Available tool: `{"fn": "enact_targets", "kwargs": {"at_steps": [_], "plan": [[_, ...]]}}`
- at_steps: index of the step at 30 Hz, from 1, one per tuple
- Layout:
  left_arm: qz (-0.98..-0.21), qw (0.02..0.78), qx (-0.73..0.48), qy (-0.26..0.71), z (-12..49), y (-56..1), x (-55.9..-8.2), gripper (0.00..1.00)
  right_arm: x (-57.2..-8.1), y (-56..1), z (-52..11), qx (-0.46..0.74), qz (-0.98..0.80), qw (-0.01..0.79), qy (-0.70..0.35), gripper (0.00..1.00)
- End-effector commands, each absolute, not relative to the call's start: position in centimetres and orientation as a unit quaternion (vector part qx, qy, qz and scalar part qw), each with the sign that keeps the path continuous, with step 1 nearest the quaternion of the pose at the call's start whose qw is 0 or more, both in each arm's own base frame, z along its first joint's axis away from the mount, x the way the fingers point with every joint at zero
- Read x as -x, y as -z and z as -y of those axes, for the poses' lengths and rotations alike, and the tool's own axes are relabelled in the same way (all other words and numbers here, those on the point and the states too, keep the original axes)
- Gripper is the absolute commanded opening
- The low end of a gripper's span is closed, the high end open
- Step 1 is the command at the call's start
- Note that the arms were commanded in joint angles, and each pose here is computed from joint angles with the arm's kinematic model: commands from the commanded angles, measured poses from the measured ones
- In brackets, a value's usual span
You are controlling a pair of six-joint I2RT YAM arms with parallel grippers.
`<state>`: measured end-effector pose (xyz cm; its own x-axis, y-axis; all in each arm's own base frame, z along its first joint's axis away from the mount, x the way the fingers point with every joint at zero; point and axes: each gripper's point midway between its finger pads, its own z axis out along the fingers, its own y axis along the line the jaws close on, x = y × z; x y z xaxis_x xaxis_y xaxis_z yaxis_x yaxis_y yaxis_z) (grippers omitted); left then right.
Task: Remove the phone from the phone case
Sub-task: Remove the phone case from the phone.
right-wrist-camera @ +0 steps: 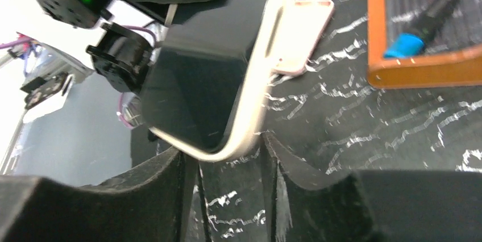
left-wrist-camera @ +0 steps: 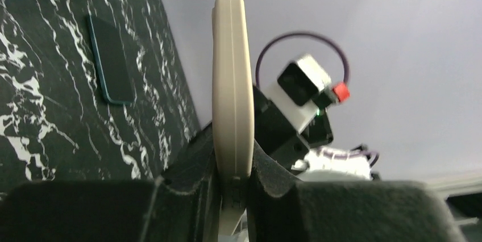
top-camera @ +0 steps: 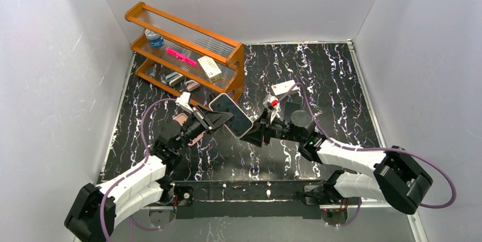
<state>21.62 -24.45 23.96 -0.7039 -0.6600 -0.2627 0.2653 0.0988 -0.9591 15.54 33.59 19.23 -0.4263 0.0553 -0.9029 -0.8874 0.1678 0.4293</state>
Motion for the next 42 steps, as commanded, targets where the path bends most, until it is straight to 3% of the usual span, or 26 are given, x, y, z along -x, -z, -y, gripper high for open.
{"fn": "enact_targets", "kwargs": {"at_steps": [1, 8, 17, 25, 32, 38, 42], "plan": [[-0.662, 0.364, 0.012, 0.655, 26.4, -26.0, -19.1, 0.00, -15.6, -17.3, -31.7, 0.325, -0.665, 0.416, -0.528, 0.57], [-0.708, 0.383, -0.064, 0.590, 26.4, -25.8, -19.3, 0.00, -13.8, -17.5, -29.8, 0.359, -0.653, 0.410, -0.526, 0.68], [-0.692, 0.338, -0.139, 0.623, 27.6, -27.0, -16.8, 0.00, -11.4, -21.5, -29.0, 0.437, -0.575, 0.415, -0.554, 0.69], [-0.666, 0.323, -0.161, 0.653, 27.8, -28.3, -15.6, 0.00, -10.5, -22.8, -29.8, 0.466, -0.538, 0.387, -0.585, 0.62], [-0.663, 0.318, -0.164, 0.658, 27.8, -28.6, -15.3, 0.00, -9.4, -23.3, -29.9, 0.493, -0.509, 0.368, -0.602, 0.49], [-0.664, 0.315, -0.165, 0.658, 27.8, -28.3, -15.2, 0.00, -8.8, -23.8, -29.7, 0.506, -0.495, 0.360, -0.608, 0.47], [-0.663, 0.314, -0.166, 0.659, 27.8, -28.4, -15.1, 0.00, -8.6, -24.0, -29.6, 0.511, -0.488, 0.359, -0.610, 0.39]]}}
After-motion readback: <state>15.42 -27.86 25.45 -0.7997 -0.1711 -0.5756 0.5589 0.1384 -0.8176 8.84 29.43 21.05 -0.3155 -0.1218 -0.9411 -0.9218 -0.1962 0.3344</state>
